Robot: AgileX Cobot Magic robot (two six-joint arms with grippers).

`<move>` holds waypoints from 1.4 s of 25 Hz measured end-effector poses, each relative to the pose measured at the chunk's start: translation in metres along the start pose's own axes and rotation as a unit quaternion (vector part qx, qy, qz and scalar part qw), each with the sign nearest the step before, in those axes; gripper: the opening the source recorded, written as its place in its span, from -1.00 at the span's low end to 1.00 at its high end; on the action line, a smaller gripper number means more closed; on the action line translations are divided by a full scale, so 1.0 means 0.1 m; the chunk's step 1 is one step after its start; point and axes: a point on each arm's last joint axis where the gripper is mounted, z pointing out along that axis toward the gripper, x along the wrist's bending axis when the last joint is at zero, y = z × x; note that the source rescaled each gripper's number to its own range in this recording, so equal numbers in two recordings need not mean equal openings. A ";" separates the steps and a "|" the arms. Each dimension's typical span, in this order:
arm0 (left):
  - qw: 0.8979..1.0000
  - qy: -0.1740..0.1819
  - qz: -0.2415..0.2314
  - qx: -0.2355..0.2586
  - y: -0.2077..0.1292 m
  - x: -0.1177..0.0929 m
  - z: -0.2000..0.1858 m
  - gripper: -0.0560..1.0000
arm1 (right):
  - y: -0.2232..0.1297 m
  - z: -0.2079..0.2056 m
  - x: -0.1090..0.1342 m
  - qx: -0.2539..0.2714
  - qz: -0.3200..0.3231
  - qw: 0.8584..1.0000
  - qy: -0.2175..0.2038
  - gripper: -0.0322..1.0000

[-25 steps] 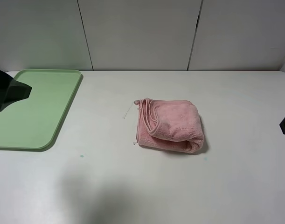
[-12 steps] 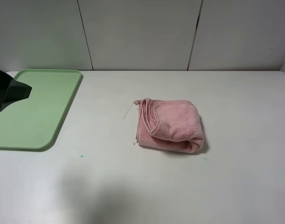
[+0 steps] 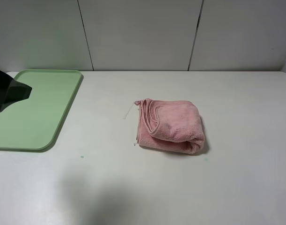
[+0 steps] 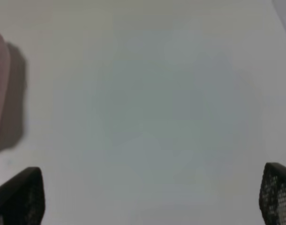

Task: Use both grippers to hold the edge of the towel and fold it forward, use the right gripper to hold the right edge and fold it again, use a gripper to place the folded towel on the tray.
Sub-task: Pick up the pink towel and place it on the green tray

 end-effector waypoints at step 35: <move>1.000 0.000 0.000 0.000 0.00 0.00 0.00 1.00 | -0.21 -0.26 -0.01 -0.117 0.009 0.993 0.018 1.00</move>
